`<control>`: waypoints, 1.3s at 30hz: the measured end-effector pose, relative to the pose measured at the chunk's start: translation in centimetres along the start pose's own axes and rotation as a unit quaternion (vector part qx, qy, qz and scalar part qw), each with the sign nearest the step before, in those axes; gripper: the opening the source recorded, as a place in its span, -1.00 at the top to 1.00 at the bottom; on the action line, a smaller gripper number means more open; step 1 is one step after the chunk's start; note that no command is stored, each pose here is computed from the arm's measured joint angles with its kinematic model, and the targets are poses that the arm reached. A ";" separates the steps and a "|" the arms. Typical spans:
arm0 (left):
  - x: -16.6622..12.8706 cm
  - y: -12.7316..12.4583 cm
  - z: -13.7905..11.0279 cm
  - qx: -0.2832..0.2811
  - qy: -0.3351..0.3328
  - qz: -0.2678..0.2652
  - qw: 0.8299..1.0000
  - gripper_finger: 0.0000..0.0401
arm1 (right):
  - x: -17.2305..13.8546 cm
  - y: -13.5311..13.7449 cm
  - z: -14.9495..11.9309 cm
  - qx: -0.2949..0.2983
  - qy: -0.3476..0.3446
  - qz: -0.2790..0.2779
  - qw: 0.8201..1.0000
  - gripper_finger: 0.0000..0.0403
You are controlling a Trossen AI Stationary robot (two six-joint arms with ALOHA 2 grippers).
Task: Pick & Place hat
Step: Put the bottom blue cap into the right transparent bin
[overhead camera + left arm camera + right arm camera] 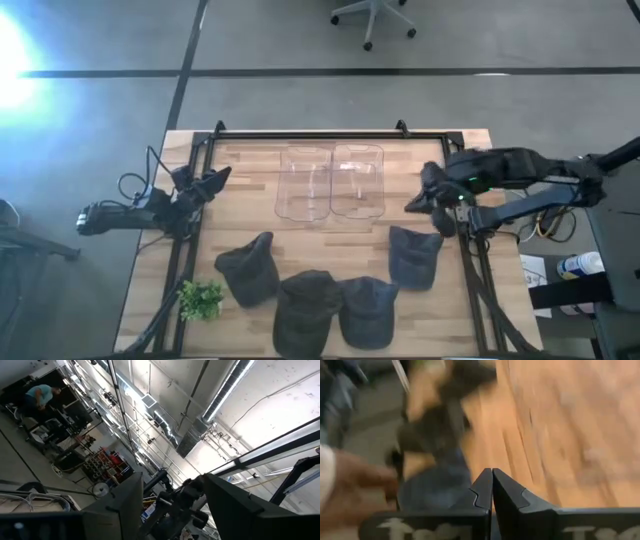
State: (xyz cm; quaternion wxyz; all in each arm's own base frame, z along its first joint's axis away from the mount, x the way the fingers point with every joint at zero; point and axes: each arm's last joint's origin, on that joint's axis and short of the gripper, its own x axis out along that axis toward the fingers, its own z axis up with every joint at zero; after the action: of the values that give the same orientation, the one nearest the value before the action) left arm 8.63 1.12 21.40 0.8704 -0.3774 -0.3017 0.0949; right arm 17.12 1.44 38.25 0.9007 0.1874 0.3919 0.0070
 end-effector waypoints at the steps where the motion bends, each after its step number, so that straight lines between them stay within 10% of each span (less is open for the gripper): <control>1: 0.0 0.0 0.0 0.000 0.001 0.001 1.000 -0.02 | 0.6 0.2 0.1 0.000 0.035 -0.008 0.999 0.96; 12: 0.0 0.1 -0.1 0.002 0.004 0.004 1.000 -0.02 | 8.5 2.7 -1.3 -0.021 0.221 0.022 0.975 0.96; 23: 0.0 0.3 -0.4 0.006 0.020 0.010 1.000 -0.02 | 15.8 6.3 -2.3 -0.020 0.236 0.102 0.966 0.94; 39: 0.0 0.4 -0.8 -0.007 0.057 -0.002 0.998 -0.02 | 21.6 4.7 -2.8 -0.004 0.293 0.085 0.952 0.13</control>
State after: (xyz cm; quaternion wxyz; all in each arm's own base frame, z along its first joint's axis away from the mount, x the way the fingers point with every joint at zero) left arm 9.08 0.91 20.69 0.8836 -0.3881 -0.2528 0.0691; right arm 30.72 10.23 22.89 0.7432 0.2059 0.6209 0.1402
